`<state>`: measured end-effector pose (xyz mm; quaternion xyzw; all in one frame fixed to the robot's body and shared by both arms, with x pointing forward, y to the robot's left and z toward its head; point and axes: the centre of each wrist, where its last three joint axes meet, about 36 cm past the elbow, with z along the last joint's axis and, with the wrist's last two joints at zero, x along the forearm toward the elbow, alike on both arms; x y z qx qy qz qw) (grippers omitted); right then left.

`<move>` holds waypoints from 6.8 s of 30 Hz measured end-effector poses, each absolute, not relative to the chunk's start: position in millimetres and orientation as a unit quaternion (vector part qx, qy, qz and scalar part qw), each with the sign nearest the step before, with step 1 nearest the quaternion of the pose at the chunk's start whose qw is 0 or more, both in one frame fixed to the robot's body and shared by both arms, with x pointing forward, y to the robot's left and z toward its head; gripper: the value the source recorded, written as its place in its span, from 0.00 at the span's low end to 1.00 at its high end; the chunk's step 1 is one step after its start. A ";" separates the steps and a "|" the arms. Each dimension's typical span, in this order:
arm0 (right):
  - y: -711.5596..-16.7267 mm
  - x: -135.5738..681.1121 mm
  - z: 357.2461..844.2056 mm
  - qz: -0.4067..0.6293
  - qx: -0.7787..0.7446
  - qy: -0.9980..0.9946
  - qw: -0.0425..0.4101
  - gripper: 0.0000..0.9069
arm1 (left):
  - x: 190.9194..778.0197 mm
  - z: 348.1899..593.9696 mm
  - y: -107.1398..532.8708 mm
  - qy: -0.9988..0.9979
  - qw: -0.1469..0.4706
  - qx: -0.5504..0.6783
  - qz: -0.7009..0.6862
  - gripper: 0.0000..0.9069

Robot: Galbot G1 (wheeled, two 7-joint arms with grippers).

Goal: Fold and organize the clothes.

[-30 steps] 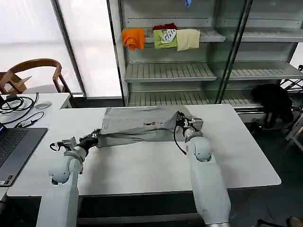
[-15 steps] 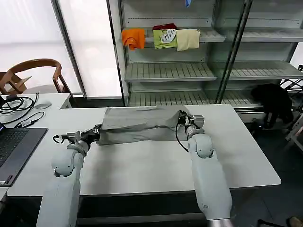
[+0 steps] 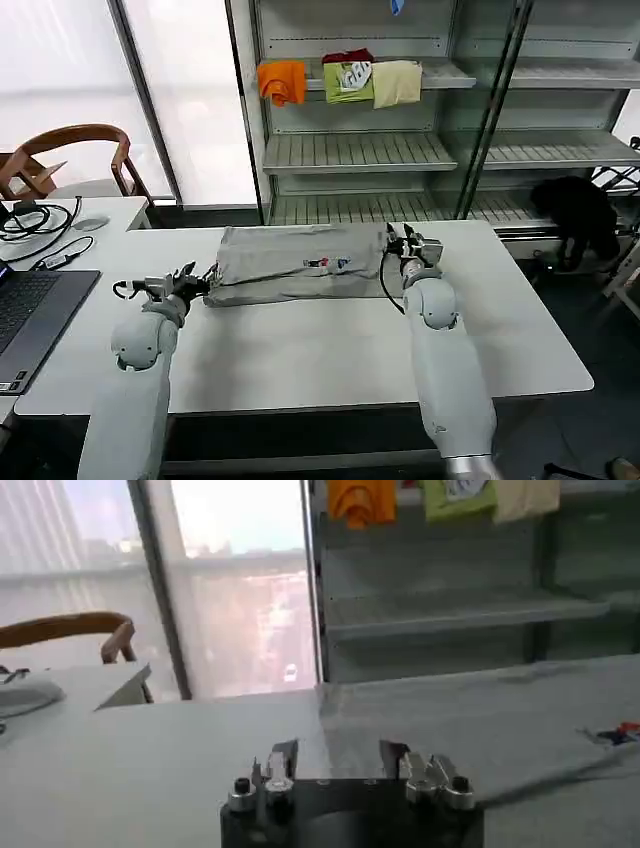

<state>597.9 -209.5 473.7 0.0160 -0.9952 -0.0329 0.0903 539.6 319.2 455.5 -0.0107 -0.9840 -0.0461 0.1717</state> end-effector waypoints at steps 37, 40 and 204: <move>-248.7 500.3 405.0 -0.037 0.047 -0.978 0.199 0.00 | 504.8 407.2 306.4 -0.973 0.224 -0.045 -0.041 0.01; -248.6 498.4 404.1 -0.038 0.049 -0.978 0.200 0.00 | 504.9 406.3 306.6 -0.972 0.225 -0.046 -0.042 0.01; -175.7 490.0 435.8 -0.070 0.131 -0.985 0.082 0.00 | 463.6 441.5 395.6 -0.978 0.111 -0.107 0.139 0.01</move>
